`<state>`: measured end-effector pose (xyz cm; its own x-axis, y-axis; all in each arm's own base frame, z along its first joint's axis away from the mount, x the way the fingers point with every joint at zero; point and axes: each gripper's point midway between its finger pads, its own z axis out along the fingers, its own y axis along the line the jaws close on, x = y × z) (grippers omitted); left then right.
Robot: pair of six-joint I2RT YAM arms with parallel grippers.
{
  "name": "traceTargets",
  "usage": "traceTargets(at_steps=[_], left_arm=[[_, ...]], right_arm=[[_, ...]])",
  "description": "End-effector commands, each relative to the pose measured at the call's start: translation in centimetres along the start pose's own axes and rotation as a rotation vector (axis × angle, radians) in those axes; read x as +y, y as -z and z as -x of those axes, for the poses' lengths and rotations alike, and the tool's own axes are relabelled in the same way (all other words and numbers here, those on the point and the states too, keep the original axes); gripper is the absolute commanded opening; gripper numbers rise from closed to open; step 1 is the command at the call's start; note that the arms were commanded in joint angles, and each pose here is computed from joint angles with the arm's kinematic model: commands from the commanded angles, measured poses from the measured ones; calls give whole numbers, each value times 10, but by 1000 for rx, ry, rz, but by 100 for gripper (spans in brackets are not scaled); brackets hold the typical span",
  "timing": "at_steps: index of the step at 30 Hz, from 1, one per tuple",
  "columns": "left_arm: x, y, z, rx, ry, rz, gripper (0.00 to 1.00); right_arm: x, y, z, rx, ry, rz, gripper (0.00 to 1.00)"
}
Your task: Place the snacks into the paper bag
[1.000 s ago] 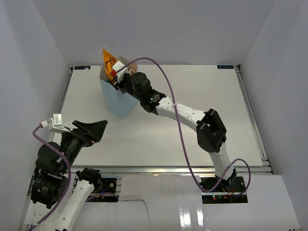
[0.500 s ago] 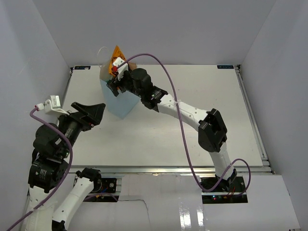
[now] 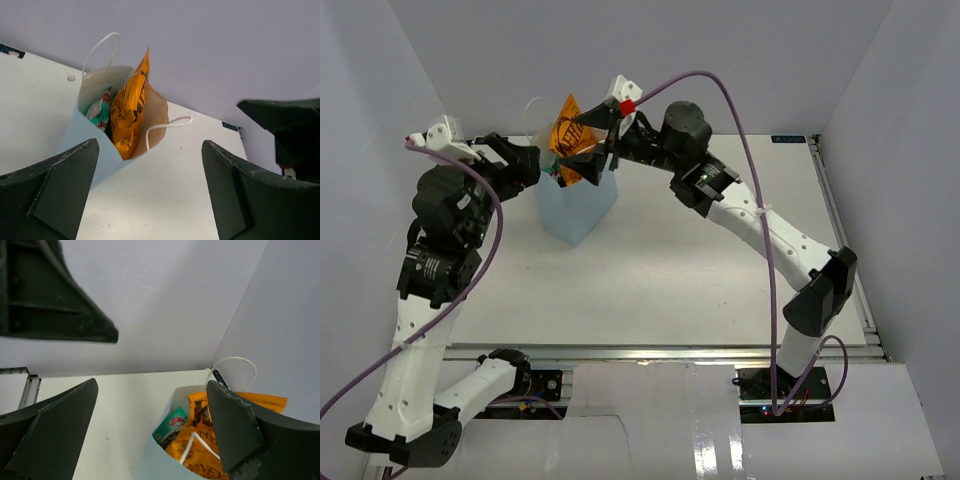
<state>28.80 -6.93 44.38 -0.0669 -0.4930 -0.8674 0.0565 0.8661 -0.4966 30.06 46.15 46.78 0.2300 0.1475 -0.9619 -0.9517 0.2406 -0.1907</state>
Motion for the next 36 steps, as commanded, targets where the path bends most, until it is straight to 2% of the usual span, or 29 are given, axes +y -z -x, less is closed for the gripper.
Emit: traceTargets(at_steps=[1,5,10,12,13,19,23,24,32,36], left_arm=[[-13,-16,30,-72,-51,-10,93],[-26,-54,16,0,-93,-42,92],[-39,-111,-13,119,-151,-82,91],[-34,-132,-25,166,-168,-41,89],[-29,-139,-31,188,-181,-21,84],[-12,-178,-60,281,-242,54,78],[-4,-179,-76,335,-254,75,60],[-1,-178,-79,344,-257,85,59],[23,-168,-107,413,-300,125,60],[33,-167,-118,449,-303,130,65]], right_arm=[[2,32,3,7,-28,102,95],[-22,78,-1,48,-35,42,95],[-43,129,-45,152,-85,-43,96],[-54,154,-58,181,-108,-96,96],[-56,161,-62,190,-120,-110,96],[-69,205,-74,216,-152,-202,98],[-79,222,-78,226,-159,-248,98],[-80,224,-80,228,-165,-255,98],[-84,230,-89,238,-177,-262,98],[-84,229,-91,234,-207,-270,98]])
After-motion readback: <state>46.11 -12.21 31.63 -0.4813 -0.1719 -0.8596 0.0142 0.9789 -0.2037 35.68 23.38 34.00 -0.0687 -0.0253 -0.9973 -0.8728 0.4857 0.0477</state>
